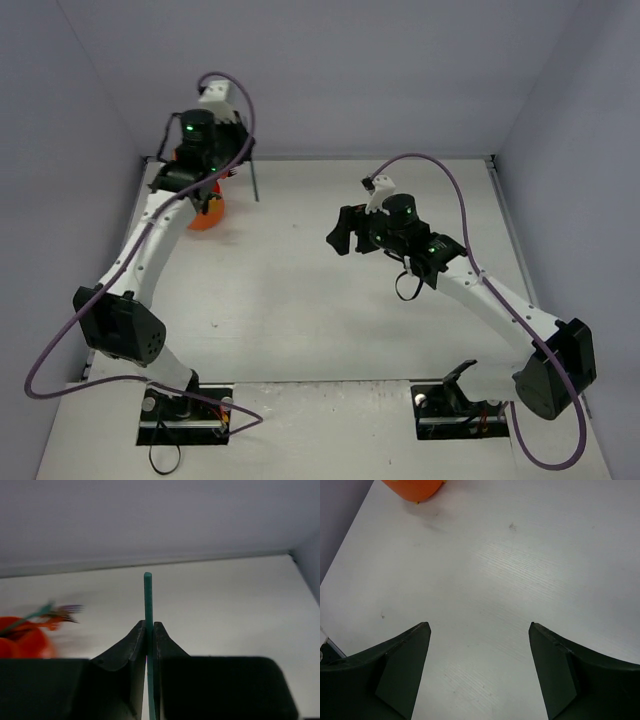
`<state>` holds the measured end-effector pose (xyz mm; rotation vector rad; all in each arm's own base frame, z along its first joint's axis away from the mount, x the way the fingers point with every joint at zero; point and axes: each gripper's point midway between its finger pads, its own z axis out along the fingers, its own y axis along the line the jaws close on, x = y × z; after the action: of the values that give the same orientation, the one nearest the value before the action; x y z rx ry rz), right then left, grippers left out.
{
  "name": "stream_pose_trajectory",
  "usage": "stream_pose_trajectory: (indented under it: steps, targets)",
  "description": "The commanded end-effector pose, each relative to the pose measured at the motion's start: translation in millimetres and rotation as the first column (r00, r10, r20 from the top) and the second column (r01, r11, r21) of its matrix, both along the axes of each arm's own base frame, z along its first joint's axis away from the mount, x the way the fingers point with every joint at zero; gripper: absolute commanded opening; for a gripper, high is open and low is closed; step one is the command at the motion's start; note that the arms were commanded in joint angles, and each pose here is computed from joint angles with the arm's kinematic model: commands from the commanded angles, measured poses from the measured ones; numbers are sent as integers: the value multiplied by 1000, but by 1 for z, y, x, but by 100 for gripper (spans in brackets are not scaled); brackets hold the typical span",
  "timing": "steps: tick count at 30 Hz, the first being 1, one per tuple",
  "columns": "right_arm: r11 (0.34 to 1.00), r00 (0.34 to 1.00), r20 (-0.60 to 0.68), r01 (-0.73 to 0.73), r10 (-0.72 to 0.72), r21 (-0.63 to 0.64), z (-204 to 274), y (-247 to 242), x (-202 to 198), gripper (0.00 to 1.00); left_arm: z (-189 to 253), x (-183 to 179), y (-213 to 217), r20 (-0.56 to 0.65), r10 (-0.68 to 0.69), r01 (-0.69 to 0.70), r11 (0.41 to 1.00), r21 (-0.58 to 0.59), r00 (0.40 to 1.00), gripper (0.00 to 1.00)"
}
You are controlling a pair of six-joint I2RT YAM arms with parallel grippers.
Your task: Sort the eating utensils into containers
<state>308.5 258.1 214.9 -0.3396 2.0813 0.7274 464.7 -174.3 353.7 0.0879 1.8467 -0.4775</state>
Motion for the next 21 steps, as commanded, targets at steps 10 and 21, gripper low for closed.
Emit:
stream_pose_trajectory:
  steps: [10, 21]
  targets:
    - [996, 995, 50, 79, -81, 35, 21, -45, 19, 77, 23, 101, 221, 295, 225, -280, 947, 159, 928, 0]
    - [996, 996, 12, 93, -93, 4, 7, -52, 26, 77, -45, 154, 264, 267, 244, -311, 917, 249, 933, 0]
